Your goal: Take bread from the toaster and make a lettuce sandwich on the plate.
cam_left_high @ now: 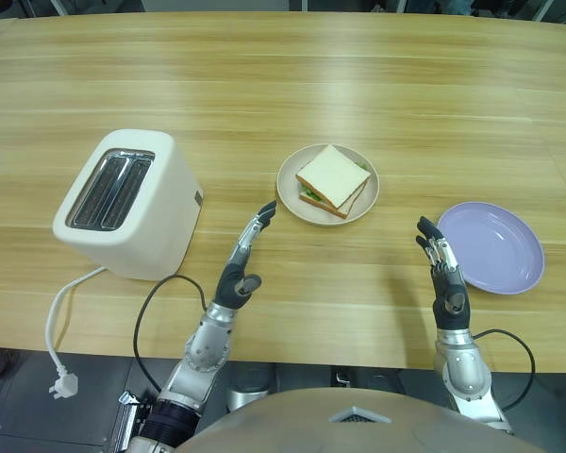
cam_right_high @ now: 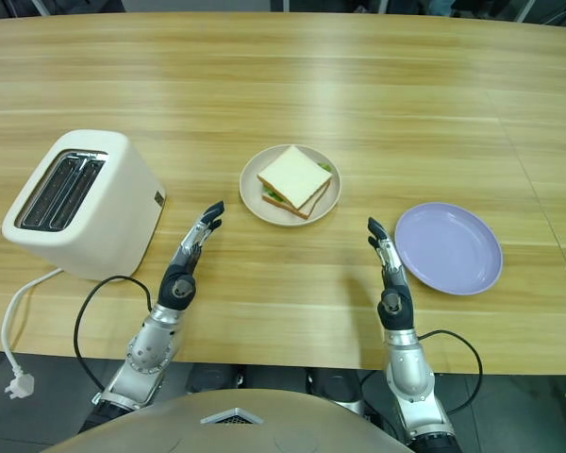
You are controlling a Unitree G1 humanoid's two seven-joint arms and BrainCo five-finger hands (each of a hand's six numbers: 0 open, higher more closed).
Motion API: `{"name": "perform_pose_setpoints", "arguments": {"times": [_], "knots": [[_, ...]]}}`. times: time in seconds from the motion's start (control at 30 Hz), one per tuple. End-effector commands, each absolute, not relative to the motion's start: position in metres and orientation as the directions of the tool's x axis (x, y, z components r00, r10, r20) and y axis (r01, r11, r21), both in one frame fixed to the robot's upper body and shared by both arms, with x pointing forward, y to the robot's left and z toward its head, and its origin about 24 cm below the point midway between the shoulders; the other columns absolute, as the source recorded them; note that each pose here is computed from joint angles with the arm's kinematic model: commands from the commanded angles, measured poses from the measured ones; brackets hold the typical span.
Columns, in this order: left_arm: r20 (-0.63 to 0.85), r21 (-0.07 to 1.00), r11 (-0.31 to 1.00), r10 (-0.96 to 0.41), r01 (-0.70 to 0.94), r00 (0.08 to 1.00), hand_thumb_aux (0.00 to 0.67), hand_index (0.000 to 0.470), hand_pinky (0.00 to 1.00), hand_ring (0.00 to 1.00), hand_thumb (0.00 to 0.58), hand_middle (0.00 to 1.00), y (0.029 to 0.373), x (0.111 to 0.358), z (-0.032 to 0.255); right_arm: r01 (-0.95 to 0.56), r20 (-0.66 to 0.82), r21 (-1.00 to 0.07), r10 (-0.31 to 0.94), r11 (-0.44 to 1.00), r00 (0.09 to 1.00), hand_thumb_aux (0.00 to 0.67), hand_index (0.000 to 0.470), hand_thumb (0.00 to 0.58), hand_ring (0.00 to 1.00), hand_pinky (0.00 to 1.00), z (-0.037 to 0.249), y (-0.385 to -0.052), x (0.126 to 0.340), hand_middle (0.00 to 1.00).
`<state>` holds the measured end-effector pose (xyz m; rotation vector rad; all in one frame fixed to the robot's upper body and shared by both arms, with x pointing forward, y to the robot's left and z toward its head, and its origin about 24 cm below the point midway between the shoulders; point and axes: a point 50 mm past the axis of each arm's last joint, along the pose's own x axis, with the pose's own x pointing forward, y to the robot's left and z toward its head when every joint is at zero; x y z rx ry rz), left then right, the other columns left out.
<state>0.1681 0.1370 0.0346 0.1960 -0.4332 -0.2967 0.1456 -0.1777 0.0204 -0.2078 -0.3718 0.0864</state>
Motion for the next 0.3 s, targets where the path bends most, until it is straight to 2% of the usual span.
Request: {"name": "perform_pose_setpoints", "arguments": {"times": [0.03,0.3], "knots": [[0.370,0.256,0.936,-0.325,0.241,0.870,0.000,0.000,0.00,0.00,0.000,0.00,0.1389,0.1679,0.0315,-0.051,0.338,-0.233,0.130,0.971,0.932,0.000,0.000,0.000,0.00,0.00,0.0177,-0.1799,0.1451,0.00],[0.376,0.253,0.939,-0.319,0.235,0.870,0.000,0.000,0.00,0.00,0.000,0.00,0.1390,0.1699,0.0316,-0.066,0.338,-0.240,0.148,0.969,0.930,0.000,0.000,0.000,0.00,0.00,0.0180,-0.1797,0.1467,0.00]]}}
